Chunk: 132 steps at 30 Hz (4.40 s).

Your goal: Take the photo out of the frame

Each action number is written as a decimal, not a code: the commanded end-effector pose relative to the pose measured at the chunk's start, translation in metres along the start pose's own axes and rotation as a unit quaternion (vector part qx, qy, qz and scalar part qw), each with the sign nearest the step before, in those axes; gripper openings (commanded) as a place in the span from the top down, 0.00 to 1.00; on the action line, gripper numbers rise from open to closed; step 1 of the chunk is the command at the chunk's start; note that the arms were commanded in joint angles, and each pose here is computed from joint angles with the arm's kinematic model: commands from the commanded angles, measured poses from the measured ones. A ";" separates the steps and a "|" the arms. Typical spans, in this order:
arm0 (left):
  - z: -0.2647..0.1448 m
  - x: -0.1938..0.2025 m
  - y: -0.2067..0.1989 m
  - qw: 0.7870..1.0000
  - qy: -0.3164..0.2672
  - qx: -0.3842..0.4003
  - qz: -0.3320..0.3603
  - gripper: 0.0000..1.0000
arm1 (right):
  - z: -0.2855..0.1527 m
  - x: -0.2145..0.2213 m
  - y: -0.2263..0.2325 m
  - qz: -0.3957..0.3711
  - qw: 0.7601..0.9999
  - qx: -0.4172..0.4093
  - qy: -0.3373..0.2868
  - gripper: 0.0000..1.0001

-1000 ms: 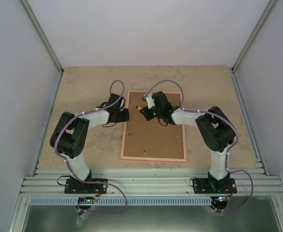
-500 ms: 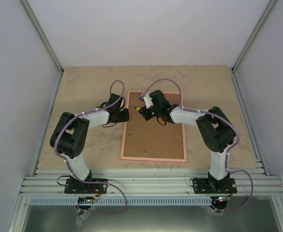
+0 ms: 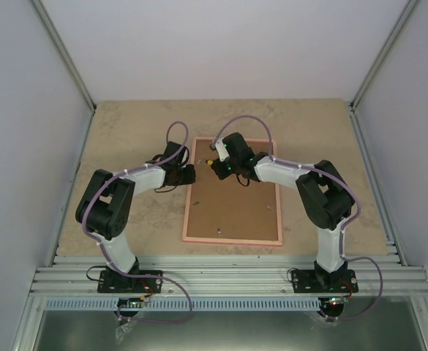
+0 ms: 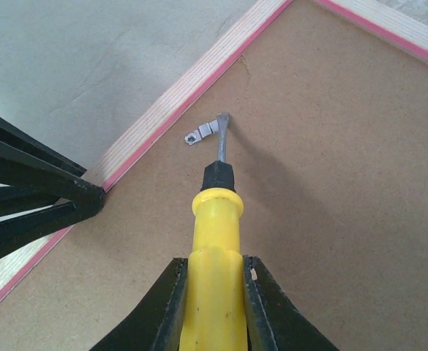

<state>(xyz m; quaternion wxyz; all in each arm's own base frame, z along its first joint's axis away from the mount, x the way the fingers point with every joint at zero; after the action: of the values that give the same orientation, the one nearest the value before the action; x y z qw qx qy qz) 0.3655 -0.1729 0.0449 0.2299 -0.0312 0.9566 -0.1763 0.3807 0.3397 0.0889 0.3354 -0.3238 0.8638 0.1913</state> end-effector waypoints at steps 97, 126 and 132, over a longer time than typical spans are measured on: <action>0.067 -0.075 0.002 0.977 0.137 -0.050 0.155 0.49 | -0.175 0.024 -0.020 0.048 0.967 0.117 -0.220 1.00; 0.024 0.002 0.051 0.981 0.124 -0.123 -0.081 0.77 | -0.164 0.024 -0.014 0.032 0.975 0.096 -0.197 0.99; 0.005 0.022 0.052 0.982 0.091 -0.099 -0.132 0.78 | -0.157 0.024 -0.011 0.028 0.979 0.086 -0.185 1.00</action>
<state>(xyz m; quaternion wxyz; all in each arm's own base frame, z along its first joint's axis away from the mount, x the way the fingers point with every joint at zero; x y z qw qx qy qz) 0.3919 -0.1475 0.0446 0.1749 -0.0849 0.9720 -0.1321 0.2988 0.2280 0.1732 0.5070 -0.2184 0.8154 0.1742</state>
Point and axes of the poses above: each gripper's point midway between its finger pads, its own z axis out along the fingers, its own y axis along the line the jaws close on, x = y × z, the point moved 2 cm from there along -z, back along the fingers, and after that the axes turned 3 degrees about -z, right-handed, at the moved point
